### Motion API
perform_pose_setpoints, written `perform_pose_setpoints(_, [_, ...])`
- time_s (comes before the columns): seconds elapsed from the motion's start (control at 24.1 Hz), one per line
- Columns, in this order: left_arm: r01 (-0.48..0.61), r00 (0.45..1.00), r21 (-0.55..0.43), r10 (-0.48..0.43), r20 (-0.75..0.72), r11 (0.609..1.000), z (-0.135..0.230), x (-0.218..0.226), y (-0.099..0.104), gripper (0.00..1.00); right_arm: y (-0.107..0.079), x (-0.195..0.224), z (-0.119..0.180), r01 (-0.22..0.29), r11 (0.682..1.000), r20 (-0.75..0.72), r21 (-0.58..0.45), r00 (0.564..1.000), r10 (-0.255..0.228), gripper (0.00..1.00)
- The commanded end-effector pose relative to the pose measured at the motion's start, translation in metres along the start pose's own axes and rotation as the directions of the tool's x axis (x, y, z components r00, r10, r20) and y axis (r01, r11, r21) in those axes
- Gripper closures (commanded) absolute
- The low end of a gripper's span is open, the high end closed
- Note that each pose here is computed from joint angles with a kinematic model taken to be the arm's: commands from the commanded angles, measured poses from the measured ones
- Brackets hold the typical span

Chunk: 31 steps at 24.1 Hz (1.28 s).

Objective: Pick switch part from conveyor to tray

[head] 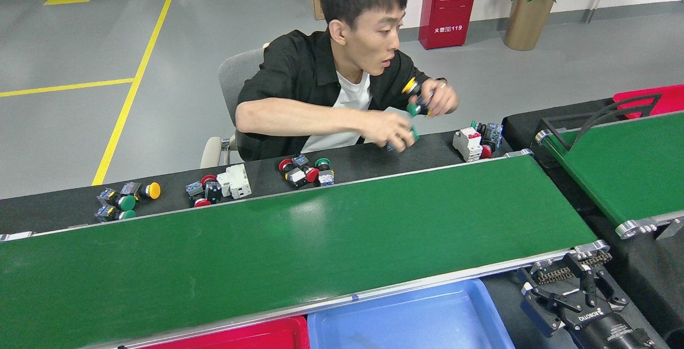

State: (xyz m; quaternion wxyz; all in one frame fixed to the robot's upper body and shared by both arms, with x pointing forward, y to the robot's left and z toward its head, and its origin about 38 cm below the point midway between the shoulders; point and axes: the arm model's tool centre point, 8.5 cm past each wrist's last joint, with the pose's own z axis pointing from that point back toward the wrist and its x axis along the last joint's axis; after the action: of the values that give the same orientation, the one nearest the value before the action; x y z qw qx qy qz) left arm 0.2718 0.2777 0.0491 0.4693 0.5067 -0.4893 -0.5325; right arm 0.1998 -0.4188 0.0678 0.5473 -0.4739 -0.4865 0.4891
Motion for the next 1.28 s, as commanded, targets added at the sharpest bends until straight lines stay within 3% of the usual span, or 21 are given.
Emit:
perform_pose_setpoints(0.0, [0.015, 1.000, 0.019, -0.015, -0.004, 1.000, 0.001, -0.004, 0.005, 0.00, -0.008, -0.002, -0.003, -0.012, 1.000, 0.008, -0.019, 1.000, 0.012, 0.01])
perform_pose_setpoints(0.33, [0.027, 0.999, -0.014, -0.028, -0.041, 1.000, 0.014, -0.018, -0.003, 0.00, -0.012, 0.004, -0.010, -0.014, 0.999, 0.056, -0.034, 0.998, 0.016, 0.01])
perform_pose_setpoints(0.83, [0.044, 0.997, -0.043, -0.046, -0.061, 0.998, 0.027, -0.030, -0.009, 0.00, -0.003, 0.002, -0.008, -0.018, 1.000, 0.052, -0.003, 0.998, 0.018, 0.01])
perform_pose_setpoints(1.04, [0.050, 0.998, 0.006, -0.050, -0.046, 0.999, 0.031, -0.028, -0.007, 0.00, -0.016, -0.011, -0.026, -0.051, 0.998, 0.056, -0.025, 0.997, 0.052, 0.01])
perform_pose_setpoints(1.24, [0.068, 0.997, 0.002, -0.068, -0.035, 0.998, 0.031, -0.032, -0.007, 0.00, -0.010, -0.021, -0.037, -0.033, 0.999, 0.027, -0.021, 0.999, 0.033, 0.01])
